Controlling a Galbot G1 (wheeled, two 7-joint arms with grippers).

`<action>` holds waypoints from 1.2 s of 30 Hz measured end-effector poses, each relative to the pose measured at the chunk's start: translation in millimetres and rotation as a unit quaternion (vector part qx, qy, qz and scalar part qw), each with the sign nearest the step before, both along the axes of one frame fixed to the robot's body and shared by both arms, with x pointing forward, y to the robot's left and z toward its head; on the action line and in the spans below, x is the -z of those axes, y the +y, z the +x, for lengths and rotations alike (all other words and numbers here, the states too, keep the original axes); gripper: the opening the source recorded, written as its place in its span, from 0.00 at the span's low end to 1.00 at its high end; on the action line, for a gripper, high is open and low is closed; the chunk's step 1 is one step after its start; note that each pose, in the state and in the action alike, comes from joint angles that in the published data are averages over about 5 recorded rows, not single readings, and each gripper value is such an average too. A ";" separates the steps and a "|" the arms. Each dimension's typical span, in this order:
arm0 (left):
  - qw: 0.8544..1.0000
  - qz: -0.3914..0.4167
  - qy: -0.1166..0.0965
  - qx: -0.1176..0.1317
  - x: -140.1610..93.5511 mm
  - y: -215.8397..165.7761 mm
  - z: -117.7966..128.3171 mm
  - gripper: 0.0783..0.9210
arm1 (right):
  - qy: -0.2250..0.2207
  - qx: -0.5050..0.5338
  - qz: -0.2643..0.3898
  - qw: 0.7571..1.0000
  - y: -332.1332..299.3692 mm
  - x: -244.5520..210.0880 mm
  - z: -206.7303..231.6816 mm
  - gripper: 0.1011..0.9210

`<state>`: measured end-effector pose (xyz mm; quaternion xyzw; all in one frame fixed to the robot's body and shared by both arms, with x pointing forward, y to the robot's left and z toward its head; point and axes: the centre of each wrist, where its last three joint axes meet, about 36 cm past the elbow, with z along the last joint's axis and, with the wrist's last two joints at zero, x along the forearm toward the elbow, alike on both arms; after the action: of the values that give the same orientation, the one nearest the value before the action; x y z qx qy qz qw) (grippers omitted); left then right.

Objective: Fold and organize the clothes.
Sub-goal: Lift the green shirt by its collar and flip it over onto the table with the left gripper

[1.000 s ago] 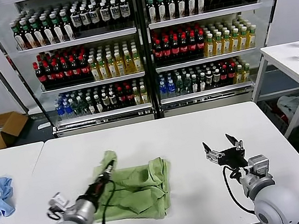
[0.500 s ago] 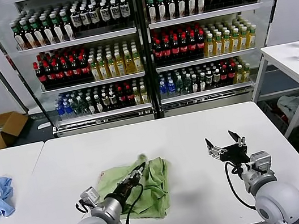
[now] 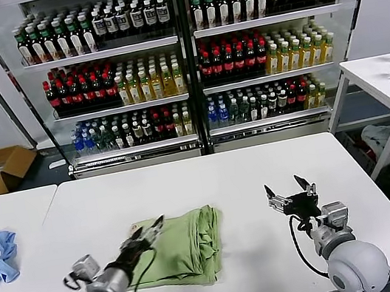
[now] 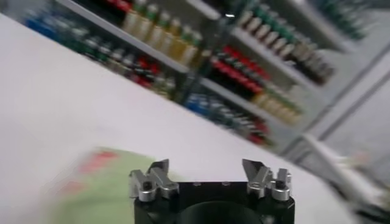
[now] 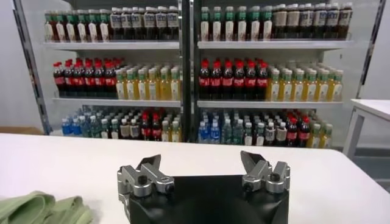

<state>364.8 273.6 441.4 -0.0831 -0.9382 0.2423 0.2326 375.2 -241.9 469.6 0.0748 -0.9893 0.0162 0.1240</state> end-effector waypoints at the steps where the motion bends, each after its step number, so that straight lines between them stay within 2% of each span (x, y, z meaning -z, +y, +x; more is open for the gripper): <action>1: 1.000 0.010 0.005 -0.006 4.5 5.8 -0.9 0.87 | 0.001 0.000 0.001 1.000 0.8 1.2 -0.4 0.88; 4: 0.999 0.033 0.016 -0.018 16.9 17.9 -3.8 0.88 | 0.003 0.002 0.002 1.000 2.4 3.3 -1.9 0.88; 8: 0.998 0.054 0.024 -0.021 29.1 24.5 -5.6 0.88 | 0.002 0.003 0.002 1.000 2.3 2.6 -4.7 0.88; 17: 0.997 0.075 0.025 -0.011 47.7 23.9 -5.3 0.88 | -0.002 0.007 -0.001 1.000 -1.0 -1.6 -12.4 0.88; 20: 0.997 0.071 0.024 -0.004 51.2 22.3 -6.0 0.85 | -0.003 0.009 -0.001 1.000 -2.3 -2.9 -15.3 0.88; 27: 0.999 0.042 0.020 0.004 54.9 24.3 -5.9 0.62 | -0.006 0.012 -0.004 1.000 -5.6 -6.8 -21.3 0.88; 36: 0.999 -0.025 0.019 -0.006 61.3 38.2 0.2 0.31 | -0.003 0.015 -0.005 1.000 -9.5 -8.9 -27.2 0.88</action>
<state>365.0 311.8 380.1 -0.0786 -0.9277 0.2687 0.2470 348.0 -251.4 478.5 0.0597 -0.9905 0.0194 0.1220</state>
